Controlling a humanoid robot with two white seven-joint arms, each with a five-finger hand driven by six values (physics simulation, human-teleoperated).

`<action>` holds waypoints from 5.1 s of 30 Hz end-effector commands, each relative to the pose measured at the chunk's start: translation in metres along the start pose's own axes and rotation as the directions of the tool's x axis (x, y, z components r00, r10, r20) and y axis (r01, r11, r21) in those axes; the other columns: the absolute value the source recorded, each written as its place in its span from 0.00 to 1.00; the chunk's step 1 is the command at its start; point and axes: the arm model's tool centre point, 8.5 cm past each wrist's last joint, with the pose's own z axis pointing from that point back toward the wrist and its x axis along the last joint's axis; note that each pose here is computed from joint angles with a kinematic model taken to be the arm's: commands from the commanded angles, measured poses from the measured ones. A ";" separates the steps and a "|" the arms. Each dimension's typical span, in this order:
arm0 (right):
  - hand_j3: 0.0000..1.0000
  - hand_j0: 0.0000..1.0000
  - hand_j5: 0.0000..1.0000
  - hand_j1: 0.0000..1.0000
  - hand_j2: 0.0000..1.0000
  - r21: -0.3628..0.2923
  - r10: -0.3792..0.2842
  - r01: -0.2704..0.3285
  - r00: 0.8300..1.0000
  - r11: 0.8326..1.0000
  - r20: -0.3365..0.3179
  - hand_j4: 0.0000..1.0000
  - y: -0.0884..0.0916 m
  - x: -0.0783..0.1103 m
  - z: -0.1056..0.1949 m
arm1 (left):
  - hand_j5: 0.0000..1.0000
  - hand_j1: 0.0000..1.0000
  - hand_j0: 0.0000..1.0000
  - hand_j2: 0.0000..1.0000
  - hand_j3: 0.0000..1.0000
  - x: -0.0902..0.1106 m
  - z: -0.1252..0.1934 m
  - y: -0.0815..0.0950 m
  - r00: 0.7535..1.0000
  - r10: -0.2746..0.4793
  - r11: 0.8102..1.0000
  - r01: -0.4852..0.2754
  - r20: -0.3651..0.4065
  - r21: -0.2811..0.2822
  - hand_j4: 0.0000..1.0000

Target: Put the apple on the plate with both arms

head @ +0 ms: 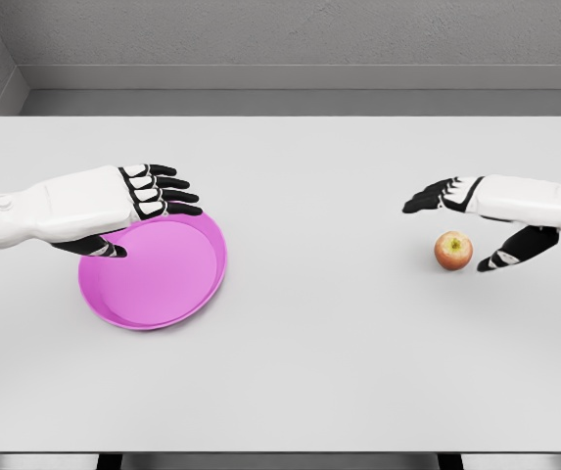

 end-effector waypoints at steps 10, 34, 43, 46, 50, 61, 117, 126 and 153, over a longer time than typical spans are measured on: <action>1.00 1.00 1.00 1.00 1.00 -0.042 -0.001 -0.002 0.997 0.999 -0.079 1.00 0.002 -0.030 -0.006 | 1.00 1.00 1.00 1.00 1.00 0.000 0.000 0.001 1.000 0.005 1.000 -0.005 -0.001 0.003 1.00; 1.00 1.00 1.00 1.00 1.00 -0.055 -0.297 0.292 0.946 0.955 -0.130 1.00 0.067 -0.081 -0.012 | 1.00 1.00 1.00 1.00 1.00 0.000 -0.001 -0.002 1.000 0.007 1.000 -0.007 0.001 -0.017 1.00; 1.00 1.00 1.00 1.00 1.00 -0.065 -0.327 0.320 0.930 0.945 -0.170 1.00 0.077 -0.094 -0.010 | 1.00 1.00 1.00 1.00 1.00 -0.001 0.000 -0.002 1.000 0.005 1.000 -0.005 -0.004 -0.024 1.00; 1.00 1.00 1.00 1.00 1.00 -0.048 -0.322 0.318 0.929 0.947 -0.182 1.00 0.081 -0.098 -0.015 | 1.00 1.00 1.00 1.00 1.00 -0.001 0.000 -0.002 1.000 0.004 1.000 -0.005 -0.004 -0.022 1.00; 1.00 1.00 1.00 1.00 1.00 -0.045 -0.328 0.326 0.924 0.944 -0.195 1.00 0.086 -0.103 -0.019 | 1.00 1.00 1.00 1.00 1.00 -0.001 0.000 -0.003 1.000 0.006 1.000 -0.006 -0.004 -0.025 1.00; 1.00 1.00 1.00 1.00 1.00 -0.041 -0.325 0.324 0.921 0.945 -0.213 1.00 0.087 -0.106 -0.016 | 1.00 1.00 1.00 1.00 1.00 -0.001 0.000 -0.003 1.000 0.006 1.000 -0.006 -0.004 -0.025 1.00; 1.00 1.00 1.00 1.00 1.00 -0.243 -0.194 0.194 0.981 0.950 0.025 1.00 -0.008 -0.063 -0.062 | 1.00 1.00 1.00 1.00 1.00 0.011 -0.037 -0.005 0.997 0.004 0.996 0.003 0.080 -0.089 1.00; 1.00 1.00 1.00 1.00 1.00 -0.423 -0.224 0.175 0.972 0.889 -0.068 1.00 -0.006 -0.078 0.014 | 1.00 1.00 1.00 1.00 1.00 0.065 -0.186 0.027 0.924 -0.143 0.973 0.197 0.354 -0.122 1.00; 1.00 1.00 1.00 1.00 1.00 -0.385 -0.152 0.143 0.988 0.912 0.007 1.00 -0.010 -0.048 -0.007 | 0.99 0.99 0.99 0.99 0.99 0.052 -0.249 -0.024 0.934 -0.151 0.923 0.250 0.324 -0.291 0.99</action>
